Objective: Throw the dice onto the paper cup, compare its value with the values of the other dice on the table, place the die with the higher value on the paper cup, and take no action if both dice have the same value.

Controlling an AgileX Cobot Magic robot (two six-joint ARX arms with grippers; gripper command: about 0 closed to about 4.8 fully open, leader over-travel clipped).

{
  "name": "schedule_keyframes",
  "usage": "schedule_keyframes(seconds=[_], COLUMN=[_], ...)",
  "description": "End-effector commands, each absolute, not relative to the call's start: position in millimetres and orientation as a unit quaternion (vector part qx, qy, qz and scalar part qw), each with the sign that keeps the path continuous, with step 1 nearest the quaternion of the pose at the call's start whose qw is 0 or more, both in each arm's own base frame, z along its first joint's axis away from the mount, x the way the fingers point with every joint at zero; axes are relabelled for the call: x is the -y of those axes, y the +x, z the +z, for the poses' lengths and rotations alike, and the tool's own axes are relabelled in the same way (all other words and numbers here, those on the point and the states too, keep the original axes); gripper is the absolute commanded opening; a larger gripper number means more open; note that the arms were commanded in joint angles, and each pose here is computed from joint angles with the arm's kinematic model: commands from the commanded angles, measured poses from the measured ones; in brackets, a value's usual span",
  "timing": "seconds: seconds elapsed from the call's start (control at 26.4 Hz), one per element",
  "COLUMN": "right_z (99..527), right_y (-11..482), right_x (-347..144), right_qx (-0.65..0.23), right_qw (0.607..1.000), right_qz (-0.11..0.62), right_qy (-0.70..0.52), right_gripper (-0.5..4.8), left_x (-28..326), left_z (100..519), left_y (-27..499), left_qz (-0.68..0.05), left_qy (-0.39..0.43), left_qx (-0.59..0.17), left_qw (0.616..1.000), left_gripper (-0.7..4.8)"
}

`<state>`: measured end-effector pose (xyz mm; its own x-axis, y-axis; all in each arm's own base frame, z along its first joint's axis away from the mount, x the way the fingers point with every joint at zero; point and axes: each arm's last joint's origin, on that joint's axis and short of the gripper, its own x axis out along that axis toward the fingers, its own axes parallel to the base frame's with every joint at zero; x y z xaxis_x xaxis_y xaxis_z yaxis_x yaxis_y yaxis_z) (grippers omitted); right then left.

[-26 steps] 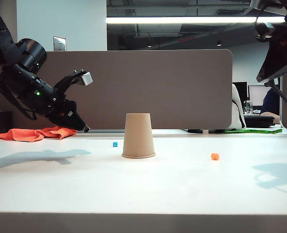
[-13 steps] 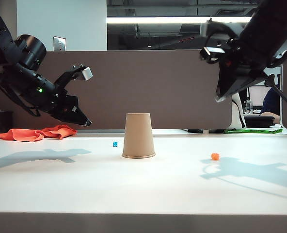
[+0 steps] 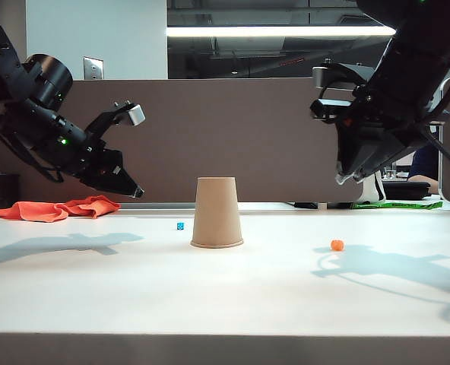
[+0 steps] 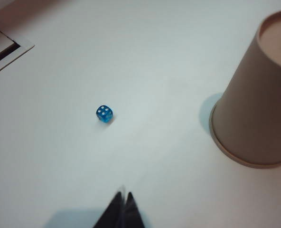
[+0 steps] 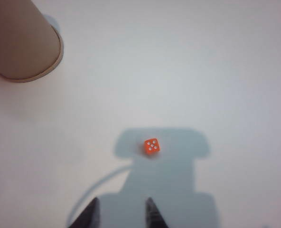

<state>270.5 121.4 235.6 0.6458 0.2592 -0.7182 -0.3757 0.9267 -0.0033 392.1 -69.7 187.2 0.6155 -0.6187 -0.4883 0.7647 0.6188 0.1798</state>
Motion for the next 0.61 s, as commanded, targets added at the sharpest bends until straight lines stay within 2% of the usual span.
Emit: schedule_keyframes(seconds=[0.04,0.11,0.19,0.61], right_z=[232,227,221,211], right_y=[274,276,278,288], right_x=[-123,-124,-125,-127], right_qx=[-0.386,-0.393,-0.402,-0.391], right_qw=[0.902,0.899,0.895,0.901], right_qz=[0.177,0.176,0.175,0.159], right_qy=[-0.077,-0.079,-0.081,-0.102], right_gripper=[1.22,1.30,1.77,1.76], left_x=[70,70,70,70], left_z=[191,191,191,191], left_y=[392,392,392,392], left_qz=[-0.394,-0.394,-0.392,-0.388], left_qy=[0.189,0.189,0.177,0.161], left_qx=[-0.184,-0.184,-0.190,-0.196], left_qw=[0.880,0.880,0.883,0.886], left_gripper=[-0.06,-0.06,-0.06,-0.05])
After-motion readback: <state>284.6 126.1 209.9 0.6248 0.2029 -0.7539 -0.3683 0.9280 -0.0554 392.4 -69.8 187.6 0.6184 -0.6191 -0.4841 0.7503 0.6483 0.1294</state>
